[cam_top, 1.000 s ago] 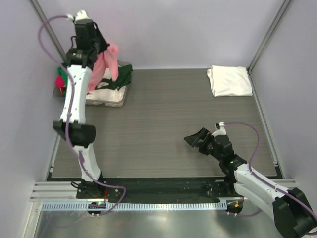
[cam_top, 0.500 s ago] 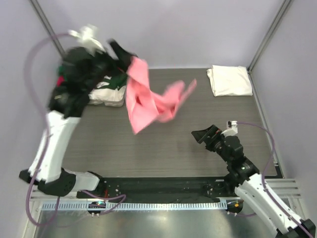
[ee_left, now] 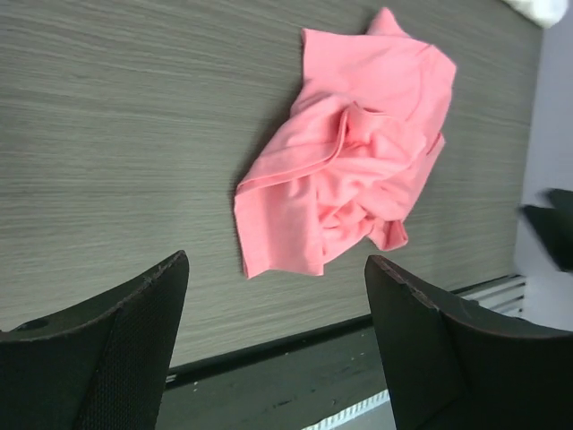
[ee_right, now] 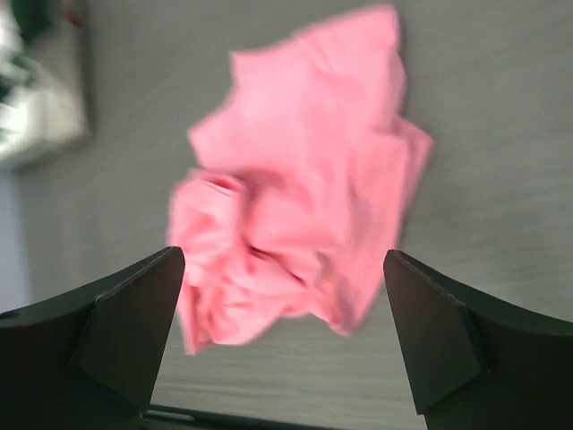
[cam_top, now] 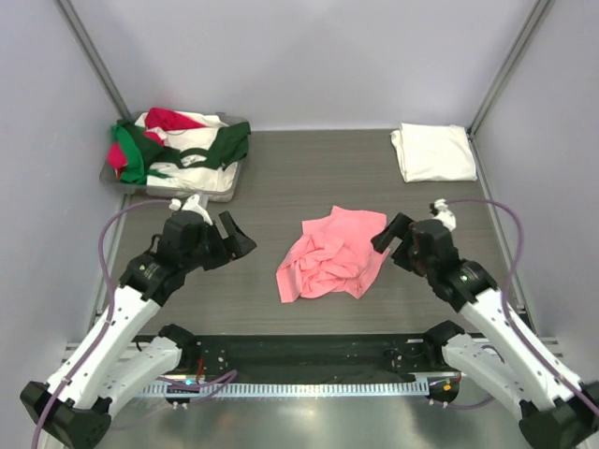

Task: Fold and stack the t-shirts
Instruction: Move the tshirt to the center of the board, then flatten the tshirt out

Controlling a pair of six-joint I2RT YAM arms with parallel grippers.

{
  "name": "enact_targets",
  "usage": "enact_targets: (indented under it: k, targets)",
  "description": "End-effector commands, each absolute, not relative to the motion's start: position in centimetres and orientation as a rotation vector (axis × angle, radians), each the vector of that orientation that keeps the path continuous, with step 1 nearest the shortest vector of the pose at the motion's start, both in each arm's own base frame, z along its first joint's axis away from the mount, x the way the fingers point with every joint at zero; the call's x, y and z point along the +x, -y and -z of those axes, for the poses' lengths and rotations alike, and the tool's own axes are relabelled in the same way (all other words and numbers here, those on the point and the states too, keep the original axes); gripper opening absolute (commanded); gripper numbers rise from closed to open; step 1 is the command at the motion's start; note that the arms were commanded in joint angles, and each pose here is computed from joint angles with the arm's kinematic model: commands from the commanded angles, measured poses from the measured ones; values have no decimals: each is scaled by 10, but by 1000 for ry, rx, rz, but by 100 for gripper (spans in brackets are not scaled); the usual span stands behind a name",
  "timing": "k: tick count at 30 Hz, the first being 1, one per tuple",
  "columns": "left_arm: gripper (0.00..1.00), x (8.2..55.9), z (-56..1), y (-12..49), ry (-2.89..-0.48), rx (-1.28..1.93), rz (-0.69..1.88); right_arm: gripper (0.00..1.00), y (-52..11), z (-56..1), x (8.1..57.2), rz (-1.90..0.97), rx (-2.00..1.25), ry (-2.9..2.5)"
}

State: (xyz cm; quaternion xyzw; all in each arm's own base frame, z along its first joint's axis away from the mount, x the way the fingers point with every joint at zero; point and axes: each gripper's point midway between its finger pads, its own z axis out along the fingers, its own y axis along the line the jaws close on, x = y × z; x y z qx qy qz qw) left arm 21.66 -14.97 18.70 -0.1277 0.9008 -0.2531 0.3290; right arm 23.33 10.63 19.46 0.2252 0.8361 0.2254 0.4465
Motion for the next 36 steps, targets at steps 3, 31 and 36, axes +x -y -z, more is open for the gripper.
enact_targets:
  k: [3,31,36]
  targets:
    - [75,201,-155,165,-2425,-312,727,97,-119,-106,217,-507,595,-2354]
    - [44,164,-12,238,-2664,-184,550,90,-131,-52,201,-575,554,-2445]
    - [1,165,-8,232,-2646,-188,509,90,-130,-46,199,-571,557,-2452]
